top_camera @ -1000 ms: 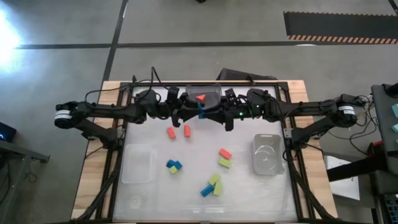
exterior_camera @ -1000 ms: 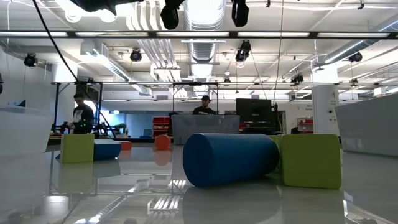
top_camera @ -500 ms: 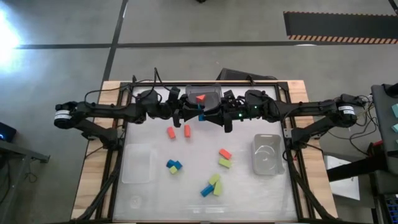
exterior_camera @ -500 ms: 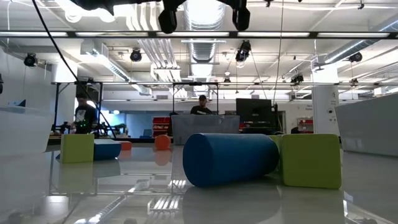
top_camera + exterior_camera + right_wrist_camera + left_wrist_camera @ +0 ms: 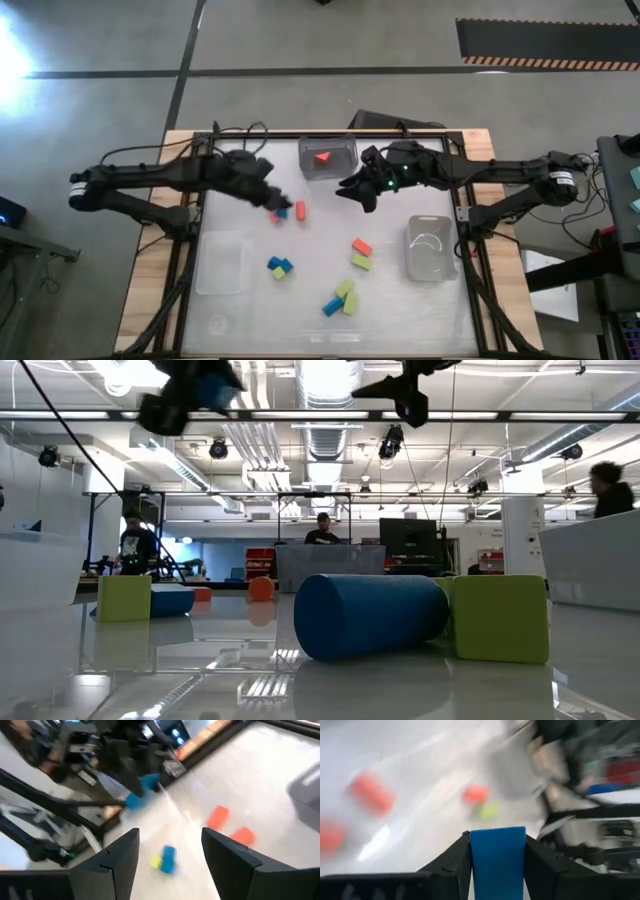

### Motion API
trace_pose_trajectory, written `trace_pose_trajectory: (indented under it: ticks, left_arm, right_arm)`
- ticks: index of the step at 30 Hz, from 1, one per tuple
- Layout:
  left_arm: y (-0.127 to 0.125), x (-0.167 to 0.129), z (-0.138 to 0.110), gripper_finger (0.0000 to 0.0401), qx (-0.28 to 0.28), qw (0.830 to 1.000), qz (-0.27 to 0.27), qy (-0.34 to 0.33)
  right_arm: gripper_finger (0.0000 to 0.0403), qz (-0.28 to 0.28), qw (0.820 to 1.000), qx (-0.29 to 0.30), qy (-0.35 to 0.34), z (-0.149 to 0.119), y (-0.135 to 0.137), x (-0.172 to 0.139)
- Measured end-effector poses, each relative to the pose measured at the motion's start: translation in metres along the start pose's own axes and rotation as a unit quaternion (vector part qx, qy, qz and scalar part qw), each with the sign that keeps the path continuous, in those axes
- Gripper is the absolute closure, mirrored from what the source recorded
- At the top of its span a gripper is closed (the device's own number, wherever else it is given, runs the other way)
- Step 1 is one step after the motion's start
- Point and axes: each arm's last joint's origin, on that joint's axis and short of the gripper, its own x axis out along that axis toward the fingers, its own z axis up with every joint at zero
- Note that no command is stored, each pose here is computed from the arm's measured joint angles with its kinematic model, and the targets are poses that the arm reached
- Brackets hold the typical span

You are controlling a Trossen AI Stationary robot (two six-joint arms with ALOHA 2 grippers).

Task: Sort & place blocks by color
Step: Put the blue block into the white bin

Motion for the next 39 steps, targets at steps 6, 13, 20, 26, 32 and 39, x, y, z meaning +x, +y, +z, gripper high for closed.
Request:
trace_pose_trajectory:
  ticks: [6,13,20,26,32,39]
  left_arm:
    - [-0.002,-0.02,-0.033,0.0283,-0.094,0.98,0.137,0.108]
    - [0.016,-0.024,-0.064,0.0283,-0.156,0.935,0.279,0.157]
    - [0.041,-0.011,-0.081,0.0283,-0.18,0.905,0.349,0.166]
    - [0.063,0.008,-0.095,0.0283,-0.194,0.894,0.365,0.172]
    - [0.077,0.019,-0.114,0.0283,-0.204,0.882,0.372,0.205]
    - [0.091,0.025,-0.128,0.0283,-0.209,0.873,0.388,0.209]
  right_arm:
    - [0.0198,-0.019,1.0,-0.01,0.015,-0.001,-0.006,-0.001]
    - [0.0197,-0.026,0.999,-0.022,0.017,0.0,-0.009,-0.002]
    - [0.0197,-0.029,0.999,-0.028,0.016,0.001,-0.011,-0.002]
    - [0.0197,-0.029,0.999,-0.029,0.017,0.001,-0.011,-0.002]
    - [0.0197,-0.033,0.999,-0.027,0.023,0.0,-0.012,-0.002]
    - [0.0197,-0.038,0.998,-0.026,0.03,-0.002,-0.013,-0.002]
